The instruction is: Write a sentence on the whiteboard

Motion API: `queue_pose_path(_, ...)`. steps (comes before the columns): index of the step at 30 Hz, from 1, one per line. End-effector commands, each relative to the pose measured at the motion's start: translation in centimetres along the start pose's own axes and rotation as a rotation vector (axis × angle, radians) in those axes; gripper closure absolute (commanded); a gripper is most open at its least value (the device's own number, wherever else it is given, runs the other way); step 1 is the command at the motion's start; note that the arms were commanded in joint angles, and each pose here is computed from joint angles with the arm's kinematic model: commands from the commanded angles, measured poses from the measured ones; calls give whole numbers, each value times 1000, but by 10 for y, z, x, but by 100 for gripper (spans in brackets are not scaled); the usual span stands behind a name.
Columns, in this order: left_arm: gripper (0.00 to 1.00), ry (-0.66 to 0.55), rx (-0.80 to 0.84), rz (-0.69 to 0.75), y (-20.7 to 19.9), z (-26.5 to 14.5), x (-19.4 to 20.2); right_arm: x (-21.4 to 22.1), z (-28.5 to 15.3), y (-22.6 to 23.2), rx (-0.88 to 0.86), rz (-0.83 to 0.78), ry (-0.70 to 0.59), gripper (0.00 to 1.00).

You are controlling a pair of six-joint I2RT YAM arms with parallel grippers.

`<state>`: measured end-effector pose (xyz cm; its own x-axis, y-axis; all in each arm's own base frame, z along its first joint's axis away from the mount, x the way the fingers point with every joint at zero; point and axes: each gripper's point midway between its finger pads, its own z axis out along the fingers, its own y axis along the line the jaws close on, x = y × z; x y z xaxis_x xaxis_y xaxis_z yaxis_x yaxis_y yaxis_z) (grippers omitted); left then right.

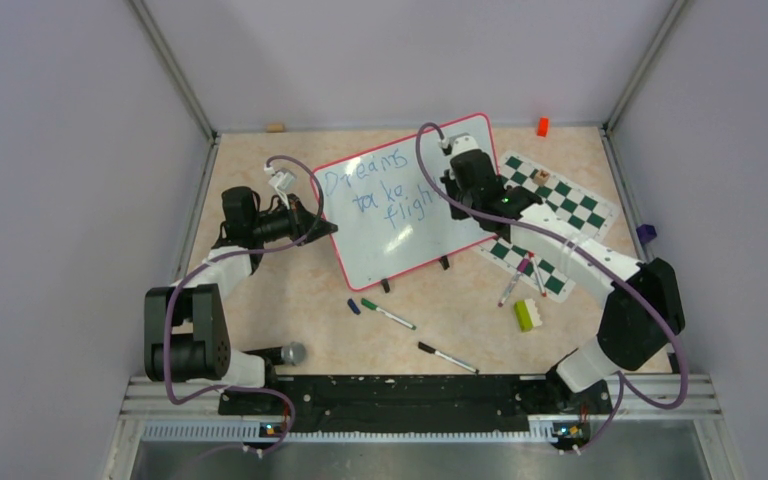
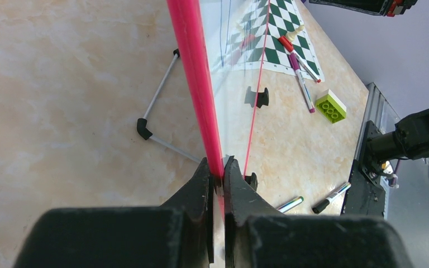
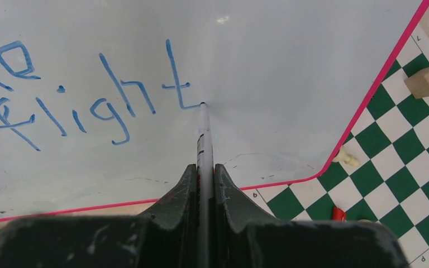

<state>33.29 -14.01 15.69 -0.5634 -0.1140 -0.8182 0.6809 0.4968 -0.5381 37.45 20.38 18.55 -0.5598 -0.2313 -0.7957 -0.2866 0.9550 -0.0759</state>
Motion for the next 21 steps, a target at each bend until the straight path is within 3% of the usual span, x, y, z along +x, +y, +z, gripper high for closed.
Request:
queue_pose_path(1, 100, 17, -29, 134, 10, 4, 8, -42, -27, -5, -19, 48, -120, 100)
queue_pose_path(8, 100, 19, -30, 131, 11, 4, 7, -44, -60, -2, -99, 68, -183, 100)
queue_pose_path(21, 100, 13, -34, 138, 10, 3, 8, -16, -72, 16, -223, 100, -155, 100)
